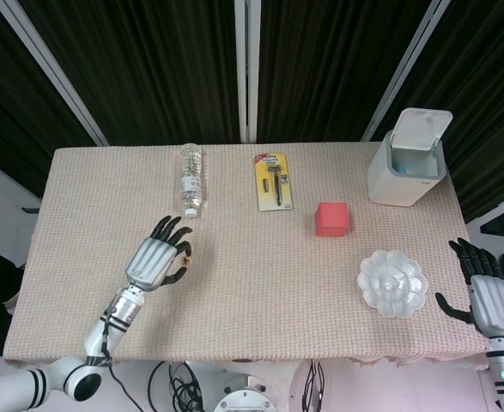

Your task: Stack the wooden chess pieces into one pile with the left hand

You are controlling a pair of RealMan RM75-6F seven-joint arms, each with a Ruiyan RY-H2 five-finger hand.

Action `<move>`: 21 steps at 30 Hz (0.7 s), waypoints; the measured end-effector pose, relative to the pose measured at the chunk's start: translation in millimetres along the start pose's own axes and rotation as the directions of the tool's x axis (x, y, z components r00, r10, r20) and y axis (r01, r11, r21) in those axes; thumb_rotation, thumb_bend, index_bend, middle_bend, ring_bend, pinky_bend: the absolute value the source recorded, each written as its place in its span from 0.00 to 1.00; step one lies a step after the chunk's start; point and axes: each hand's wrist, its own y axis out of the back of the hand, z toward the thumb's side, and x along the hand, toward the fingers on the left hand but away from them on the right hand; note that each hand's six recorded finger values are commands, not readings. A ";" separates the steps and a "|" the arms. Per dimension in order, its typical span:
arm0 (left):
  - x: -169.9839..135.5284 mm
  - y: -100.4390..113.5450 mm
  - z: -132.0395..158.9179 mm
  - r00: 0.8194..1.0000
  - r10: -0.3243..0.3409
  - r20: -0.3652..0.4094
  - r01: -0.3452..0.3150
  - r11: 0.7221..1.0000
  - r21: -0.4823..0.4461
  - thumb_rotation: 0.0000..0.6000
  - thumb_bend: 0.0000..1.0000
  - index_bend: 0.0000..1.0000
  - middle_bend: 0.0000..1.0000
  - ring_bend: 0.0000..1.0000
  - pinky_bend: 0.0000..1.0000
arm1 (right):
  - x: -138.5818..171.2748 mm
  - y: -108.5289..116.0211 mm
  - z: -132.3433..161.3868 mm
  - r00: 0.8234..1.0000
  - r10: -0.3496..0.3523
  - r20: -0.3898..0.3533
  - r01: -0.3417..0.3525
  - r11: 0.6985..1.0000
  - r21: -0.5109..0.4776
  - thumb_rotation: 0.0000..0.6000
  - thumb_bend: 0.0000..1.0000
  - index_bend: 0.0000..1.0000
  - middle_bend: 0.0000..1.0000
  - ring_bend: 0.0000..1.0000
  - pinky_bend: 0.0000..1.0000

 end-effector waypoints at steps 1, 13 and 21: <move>2.4 -0.7 -3.5 1.000 -0.007 -0.011 0.007 1.000 0.000 1.00 0.30 0.49 0.18 0.00 0.00 | 0.0 0.0 -0.1 1.000 0.000 0.000 0.000 1.000 0.000 1.00 0.24 0.00 0.00 0.00 0.00; 27.8 -4.5 -21.8 0.993 -0.085 -0.082 0.084 0.996 -0.011 1.00 0.30 0.49 0.19 0.00 0.00 | -2.5 -3.0 -0.6 1.000 0.007 0.006 -0.007 1.000 0.009 1.00 0.24 0.00 0.00 0.00 0.00; 41.8 -7.9 -23.3 0.986 -0.134 -0.102 0.132 0.991 -0.026 1.00 0.30 0.49 0.19 0.00 0.00 | -2.7 -2.7 -1.4 1.000 0.004 0.010 -0.004 1.000 0.011 1.00 0.24 0.00 0.00 0.00 0.00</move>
